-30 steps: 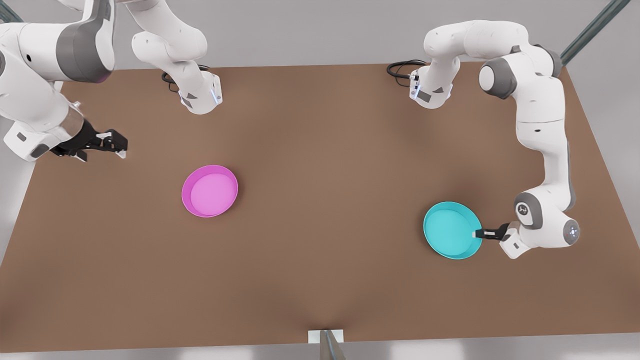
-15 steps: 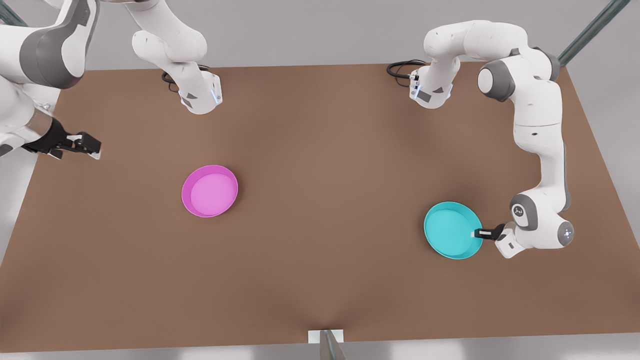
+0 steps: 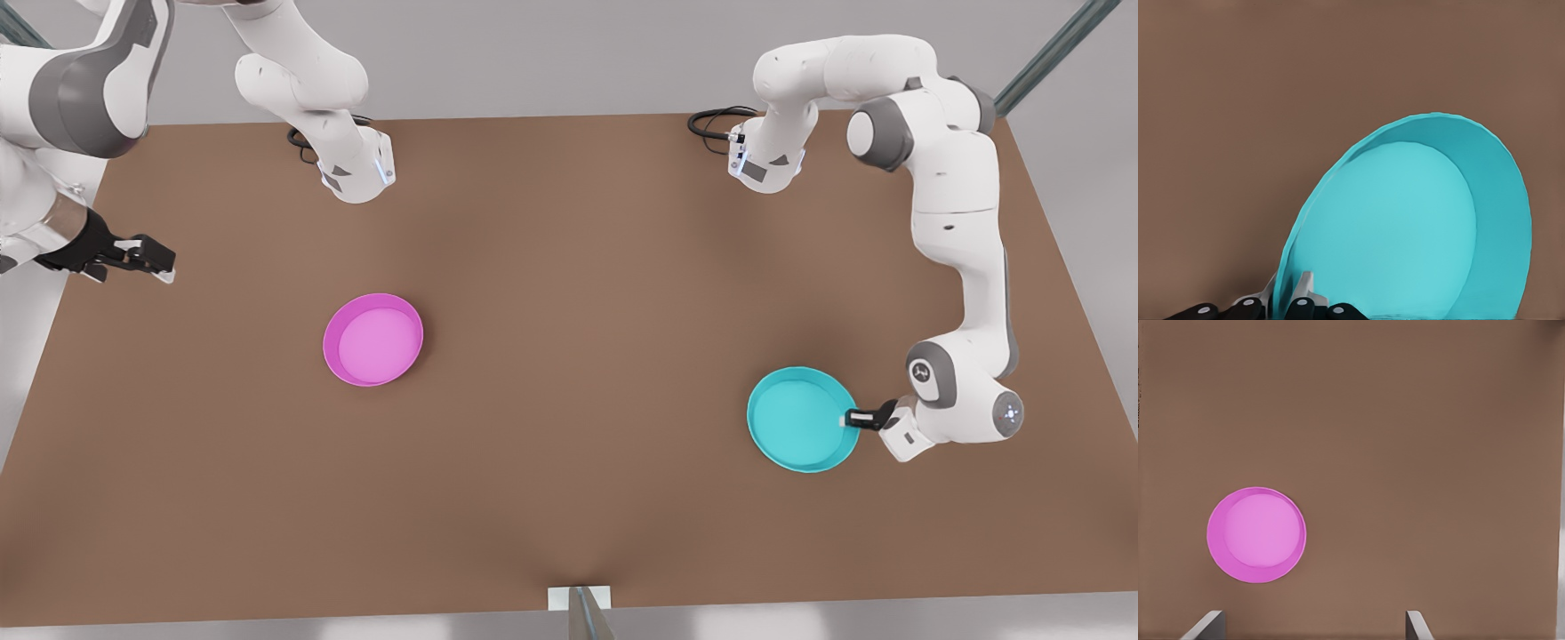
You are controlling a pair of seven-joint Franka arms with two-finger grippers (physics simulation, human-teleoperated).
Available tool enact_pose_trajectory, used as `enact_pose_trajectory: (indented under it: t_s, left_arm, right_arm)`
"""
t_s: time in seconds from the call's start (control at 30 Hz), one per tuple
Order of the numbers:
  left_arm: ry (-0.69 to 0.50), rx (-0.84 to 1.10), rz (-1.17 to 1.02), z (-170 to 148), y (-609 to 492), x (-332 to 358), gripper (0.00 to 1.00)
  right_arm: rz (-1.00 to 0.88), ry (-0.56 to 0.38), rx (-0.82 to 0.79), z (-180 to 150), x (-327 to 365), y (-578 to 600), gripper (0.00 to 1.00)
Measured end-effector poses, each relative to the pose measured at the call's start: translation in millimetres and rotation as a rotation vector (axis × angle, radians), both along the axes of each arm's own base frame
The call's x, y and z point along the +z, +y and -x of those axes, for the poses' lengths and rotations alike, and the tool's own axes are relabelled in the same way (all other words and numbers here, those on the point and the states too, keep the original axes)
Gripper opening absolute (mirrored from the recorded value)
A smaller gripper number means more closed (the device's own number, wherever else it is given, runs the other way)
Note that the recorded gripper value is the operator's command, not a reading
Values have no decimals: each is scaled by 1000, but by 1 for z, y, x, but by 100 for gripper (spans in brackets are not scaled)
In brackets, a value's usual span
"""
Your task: Flip the blue plate over with the left arm, and stack the pink plate on top of the blue plate with the right arm
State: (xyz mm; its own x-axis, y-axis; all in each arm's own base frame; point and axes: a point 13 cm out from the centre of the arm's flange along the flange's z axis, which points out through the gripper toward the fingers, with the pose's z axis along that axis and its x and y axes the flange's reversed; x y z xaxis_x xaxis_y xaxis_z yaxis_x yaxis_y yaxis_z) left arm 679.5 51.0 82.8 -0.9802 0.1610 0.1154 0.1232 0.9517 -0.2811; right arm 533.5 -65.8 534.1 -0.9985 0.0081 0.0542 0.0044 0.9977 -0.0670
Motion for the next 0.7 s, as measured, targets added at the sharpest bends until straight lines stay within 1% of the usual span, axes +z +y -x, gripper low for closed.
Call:
enact_pose_trajectory:
  t_s: [0.2,0.3,0.4,0.5,0.57,0.63,0.7]
  left_arm:
    - [-112,-28,-49,-26,-47,104,21]
    - [-225,-132,-160,-38,-106,190,21]
    - [-309,-199,-275,-36,-168,248,21]
    - [-384,-209,-402,-34,-203,288,21]
    - [-434,-244,-519,-31,-241,294,21]
    - [-507,-262,-704,-31,-277,297,21]
    - [-599,-255,-882,-23,-315,305,21]
  right_arm:
    - [-1,7,36,-3,-3,19,100]
    - [-8,30,56,-5,-13,28,100]
    - [-13,40,59,-6,-17,27,100]
    - [-16,42,40,-4,-18,14,100]
    - [-17,44,23,-3,-18,3,100]
    - [-18,45,8,-2,-18,-7,100]
    - [-19,45,-2,-1,-18,-14,100]
